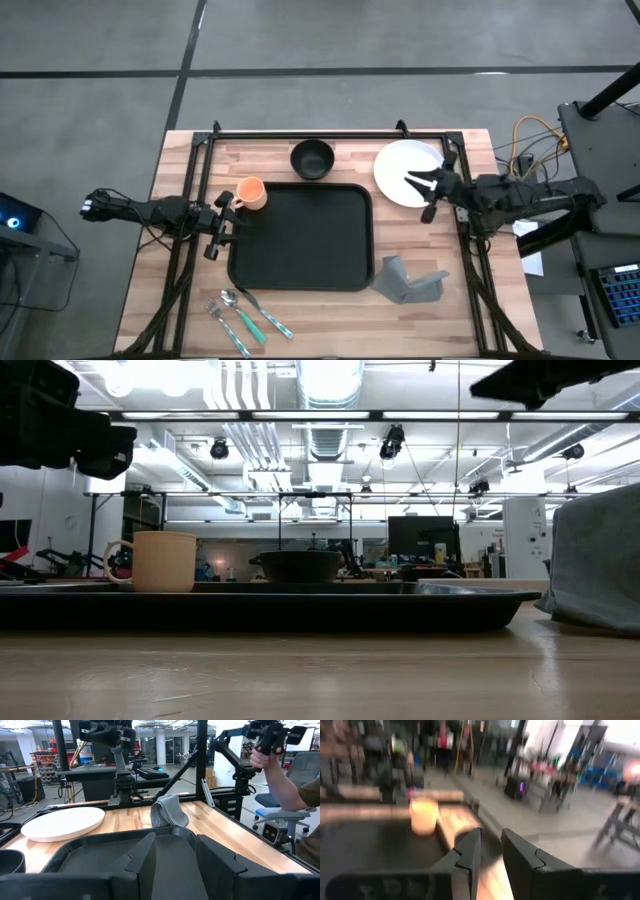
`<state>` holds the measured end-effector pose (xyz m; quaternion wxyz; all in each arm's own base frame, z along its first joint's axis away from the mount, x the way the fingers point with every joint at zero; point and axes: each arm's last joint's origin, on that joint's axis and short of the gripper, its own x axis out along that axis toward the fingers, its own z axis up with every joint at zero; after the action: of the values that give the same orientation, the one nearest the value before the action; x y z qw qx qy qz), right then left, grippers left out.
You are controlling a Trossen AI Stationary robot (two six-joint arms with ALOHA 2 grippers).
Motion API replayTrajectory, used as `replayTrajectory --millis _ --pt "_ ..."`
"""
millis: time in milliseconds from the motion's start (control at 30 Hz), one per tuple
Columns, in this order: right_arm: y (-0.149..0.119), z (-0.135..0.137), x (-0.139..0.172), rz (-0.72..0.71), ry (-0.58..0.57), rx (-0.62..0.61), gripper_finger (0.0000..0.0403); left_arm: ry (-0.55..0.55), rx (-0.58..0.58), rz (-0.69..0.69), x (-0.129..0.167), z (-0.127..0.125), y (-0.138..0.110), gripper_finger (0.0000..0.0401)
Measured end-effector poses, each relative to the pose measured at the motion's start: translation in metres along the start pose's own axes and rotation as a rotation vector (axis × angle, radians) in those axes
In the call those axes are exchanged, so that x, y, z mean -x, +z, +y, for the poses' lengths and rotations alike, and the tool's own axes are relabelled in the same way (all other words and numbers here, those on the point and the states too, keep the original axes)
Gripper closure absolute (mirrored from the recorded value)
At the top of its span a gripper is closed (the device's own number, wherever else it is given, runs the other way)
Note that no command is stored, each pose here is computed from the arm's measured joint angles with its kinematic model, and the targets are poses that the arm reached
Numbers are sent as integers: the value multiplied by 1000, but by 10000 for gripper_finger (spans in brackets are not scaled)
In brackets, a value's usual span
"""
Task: Set up tray
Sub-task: Put the white plate on the black serving tray below the orange mug
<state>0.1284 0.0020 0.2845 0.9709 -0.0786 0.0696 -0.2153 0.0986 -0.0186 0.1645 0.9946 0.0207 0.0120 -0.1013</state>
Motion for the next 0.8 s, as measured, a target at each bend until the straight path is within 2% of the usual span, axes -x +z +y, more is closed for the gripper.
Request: replayTrajectory --millis 133,333,667,800 --pt "4 4 -11 129 -5 0 335 0 0 0 0 0 0 283" --pt "-7 9 -26 269 -31 19 325 0 0 0 0 0 0 283" --pt "-22 8 -38 403 -89 27 210 0 0 0 0 0 0 283" --pt "-34 6 -43 511 -130 14 181 0 0 0 0 0 0 283"
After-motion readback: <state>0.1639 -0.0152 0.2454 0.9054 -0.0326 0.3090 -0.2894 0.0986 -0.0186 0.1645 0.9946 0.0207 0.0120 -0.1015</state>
